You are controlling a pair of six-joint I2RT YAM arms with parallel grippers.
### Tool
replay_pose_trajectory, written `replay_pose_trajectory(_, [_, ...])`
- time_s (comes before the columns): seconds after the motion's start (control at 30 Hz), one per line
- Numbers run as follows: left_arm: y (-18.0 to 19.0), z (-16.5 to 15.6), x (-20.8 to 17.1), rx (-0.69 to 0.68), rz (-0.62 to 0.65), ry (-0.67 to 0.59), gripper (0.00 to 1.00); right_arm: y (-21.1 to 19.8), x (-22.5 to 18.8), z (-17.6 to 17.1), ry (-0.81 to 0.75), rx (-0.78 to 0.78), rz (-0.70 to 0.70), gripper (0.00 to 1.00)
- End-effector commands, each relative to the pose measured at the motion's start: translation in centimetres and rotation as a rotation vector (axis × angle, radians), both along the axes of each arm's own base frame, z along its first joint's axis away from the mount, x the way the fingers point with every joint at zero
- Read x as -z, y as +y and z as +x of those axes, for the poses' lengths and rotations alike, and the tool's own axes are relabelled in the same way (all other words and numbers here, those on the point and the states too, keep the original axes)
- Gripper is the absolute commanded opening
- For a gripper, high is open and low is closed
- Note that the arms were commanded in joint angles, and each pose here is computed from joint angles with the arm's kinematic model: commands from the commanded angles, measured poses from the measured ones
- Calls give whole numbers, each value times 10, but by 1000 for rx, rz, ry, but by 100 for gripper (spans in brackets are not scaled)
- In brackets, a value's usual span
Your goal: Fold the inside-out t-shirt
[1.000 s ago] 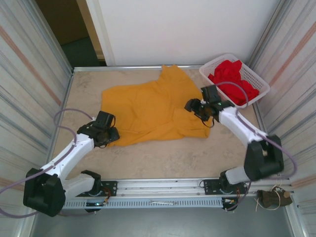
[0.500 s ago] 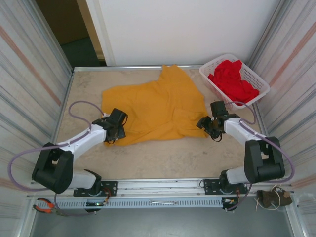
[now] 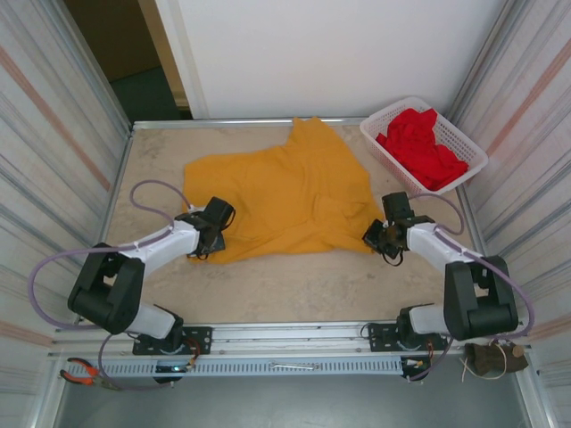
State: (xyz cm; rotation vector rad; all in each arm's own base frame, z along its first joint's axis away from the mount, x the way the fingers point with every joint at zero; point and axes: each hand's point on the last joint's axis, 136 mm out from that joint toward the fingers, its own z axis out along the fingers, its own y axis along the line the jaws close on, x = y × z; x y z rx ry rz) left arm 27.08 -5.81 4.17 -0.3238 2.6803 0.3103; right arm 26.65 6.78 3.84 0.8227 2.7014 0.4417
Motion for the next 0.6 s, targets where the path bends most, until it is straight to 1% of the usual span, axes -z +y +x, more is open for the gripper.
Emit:
replay_pose_trajectory(0.0, [3, 5, -19, 6, 28, -44, 0, -14, -6, -15, 11, 57, -29, 0])
replay_pose_trajectory(0.1, [0, 10, -38, 26, -27, -91, 0, -24, -12, -25, 6, 101, -42, 0])
replay_pose_trajectory(0.2, [0, 12, -55, 15, -106, -137, 0, -32, -17, -36, 4, 137, -53, 0])
replay_pose_trajectory(0.37, [8, 21, -66, -49, -327, -195, 0, -40, -17, -50, 6, 184, -54, 0])
replay_pose_trajectory(0.4, [9, 26, -67, -56, -381, -208, 5, -40, -17, -51, 6, 189, -53, 0])
replay_pose_trajectory(0.43, [14, 30, -67, -85, -426, -216, 21, -40, -15, -53, 11, 195, -53, 0])
replay_pose_trajectory(0.5, [24, 36, -66, -129, -473, -221, 47, -40, -12, -56, 23, 198, -52, 0])
replay_pose_trajectory(0.53, [30, 37, -66, -152, -480, -216, 55, -41, -11, -57, 27, 199, -54, 0])
replay_pose_trajectory(0.57, [34, 38, -67, -160, -481, -214, 58, -41, -10, -58, 29, 198, -54, 0])
